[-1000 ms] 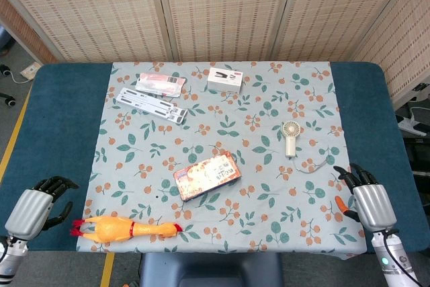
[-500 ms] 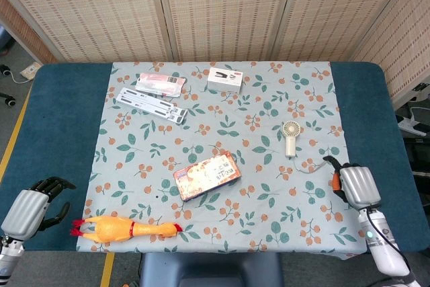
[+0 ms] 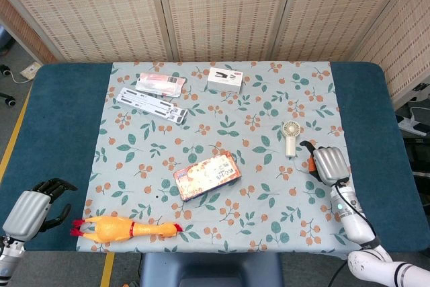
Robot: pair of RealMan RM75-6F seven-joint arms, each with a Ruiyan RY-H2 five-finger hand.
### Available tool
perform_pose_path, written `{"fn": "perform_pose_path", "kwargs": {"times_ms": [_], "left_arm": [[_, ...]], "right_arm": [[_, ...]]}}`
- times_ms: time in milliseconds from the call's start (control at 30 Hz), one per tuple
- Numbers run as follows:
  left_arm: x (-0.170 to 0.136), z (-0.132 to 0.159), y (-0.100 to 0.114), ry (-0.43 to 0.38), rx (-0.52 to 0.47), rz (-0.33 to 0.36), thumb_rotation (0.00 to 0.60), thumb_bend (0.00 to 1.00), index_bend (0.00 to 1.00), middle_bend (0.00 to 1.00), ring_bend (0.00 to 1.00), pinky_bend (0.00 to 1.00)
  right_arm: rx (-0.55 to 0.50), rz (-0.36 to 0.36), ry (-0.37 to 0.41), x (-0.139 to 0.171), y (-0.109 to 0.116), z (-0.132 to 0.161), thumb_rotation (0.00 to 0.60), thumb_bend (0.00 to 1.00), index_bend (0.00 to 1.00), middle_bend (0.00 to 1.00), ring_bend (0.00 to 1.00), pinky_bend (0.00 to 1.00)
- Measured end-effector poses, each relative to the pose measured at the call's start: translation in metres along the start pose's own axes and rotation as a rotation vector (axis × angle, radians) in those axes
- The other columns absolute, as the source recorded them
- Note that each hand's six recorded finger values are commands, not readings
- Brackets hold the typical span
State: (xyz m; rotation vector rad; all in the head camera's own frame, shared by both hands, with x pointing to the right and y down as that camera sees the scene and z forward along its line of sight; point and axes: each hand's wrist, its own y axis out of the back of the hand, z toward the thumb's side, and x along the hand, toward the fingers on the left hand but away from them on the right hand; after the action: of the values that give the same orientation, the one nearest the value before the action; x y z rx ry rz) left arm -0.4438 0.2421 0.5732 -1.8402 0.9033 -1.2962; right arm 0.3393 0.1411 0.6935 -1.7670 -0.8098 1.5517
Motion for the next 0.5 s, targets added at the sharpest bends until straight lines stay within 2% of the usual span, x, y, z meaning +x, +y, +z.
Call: {"fn": "perform_pose_path", "kwargs": {"times_ms": [200, 500], "left_arm": [[-0.001, 0.000, 0.001, 0.003, -0.001, 0.002, 0.600, 0.45, 0.35, 0.35, 0.26, 0.37], [-0.001, 0.000, 0.001, 0.000, -0.004, 0.002, 0.600, 0.45, 0.35, 0.35, 0.26, 0.37]], "right_arm": [[-0.055, 0.066, -0.030, -0.005, -0.010, 0.007, 0.600, 0.94, 0.05, 0.78, 0.53, 0.54], [-0.110, 0.125, -0.032, -0.003, -0.013, 0.030, 0.600, 0.94, 0.02, 0.79, 0.53, 0.55]]}}
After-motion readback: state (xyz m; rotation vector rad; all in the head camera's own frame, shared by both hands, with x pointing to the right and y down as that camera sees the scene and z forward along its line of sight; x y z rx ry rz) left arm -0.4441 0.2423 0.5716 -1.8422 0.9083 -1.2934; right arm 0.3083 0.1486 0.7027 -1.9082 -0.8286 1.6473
